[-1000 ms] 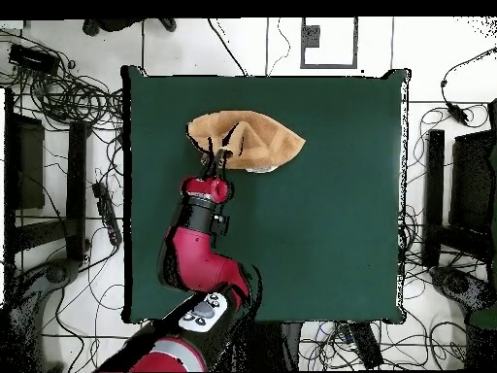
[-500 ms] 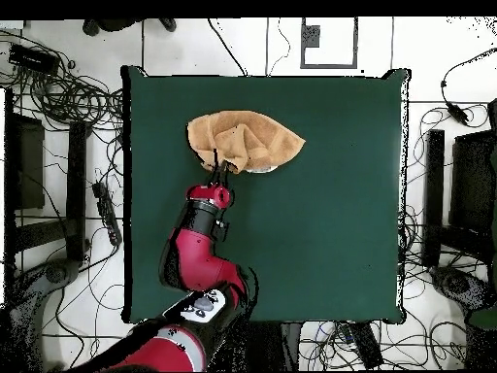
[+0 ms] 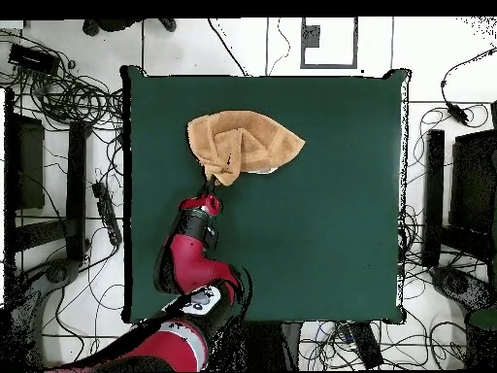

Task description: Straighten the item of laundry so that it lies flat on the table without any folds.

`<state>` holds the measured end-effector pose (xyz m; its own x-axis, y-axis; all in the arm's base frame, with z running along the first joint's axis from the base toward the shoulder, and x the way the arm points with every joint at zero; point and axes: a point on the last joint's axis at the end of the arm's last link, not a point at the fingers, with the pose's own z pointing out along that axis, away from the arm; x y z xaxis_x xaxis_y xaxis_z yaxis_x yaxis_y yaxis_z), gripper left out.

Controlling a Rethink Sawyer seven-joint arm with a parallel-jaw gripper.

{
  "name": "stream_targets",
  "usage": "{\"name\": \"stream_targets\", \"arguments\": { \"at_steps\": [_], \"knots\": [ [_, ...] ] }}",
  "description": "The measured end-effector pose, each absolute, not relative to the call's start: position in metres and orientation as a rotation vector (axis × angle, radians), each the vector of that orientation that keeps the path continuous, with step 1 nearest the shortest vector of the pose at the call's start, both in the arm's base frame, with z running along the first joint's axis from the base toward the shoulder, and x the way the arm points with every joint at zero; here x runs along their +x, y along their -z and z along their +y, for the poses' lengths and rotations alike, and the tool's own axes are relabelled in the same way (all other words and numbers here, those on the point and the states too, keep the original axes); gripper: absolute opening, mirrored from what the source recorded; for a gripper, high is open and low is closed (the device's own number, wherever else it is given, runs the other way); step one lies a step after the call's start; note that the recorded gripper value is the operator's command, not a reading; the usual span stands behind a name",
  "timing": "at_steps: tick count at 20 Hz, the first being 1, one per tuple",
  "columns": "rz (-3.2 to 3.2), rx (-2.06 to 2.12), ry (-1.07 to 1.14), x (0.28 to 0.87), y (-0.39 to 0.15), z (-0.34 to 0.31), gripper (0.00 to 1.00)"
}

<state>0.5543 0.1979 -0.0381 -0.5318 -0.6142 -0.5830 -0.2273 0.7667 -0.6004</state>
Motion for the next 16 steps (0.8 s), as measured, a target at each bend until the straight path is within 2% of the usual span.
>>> {"name": "stream_targets", "arguments": {
  "at_steps": [8, 16],
  "knots": [
    [2.397, -0.657, 0.443, 0.538, 0.067, 0.218, 0.00],
    [2.514, -0.640, 0.301, 0.557, 0.057, 0.218, 0.00]
  ]
}}
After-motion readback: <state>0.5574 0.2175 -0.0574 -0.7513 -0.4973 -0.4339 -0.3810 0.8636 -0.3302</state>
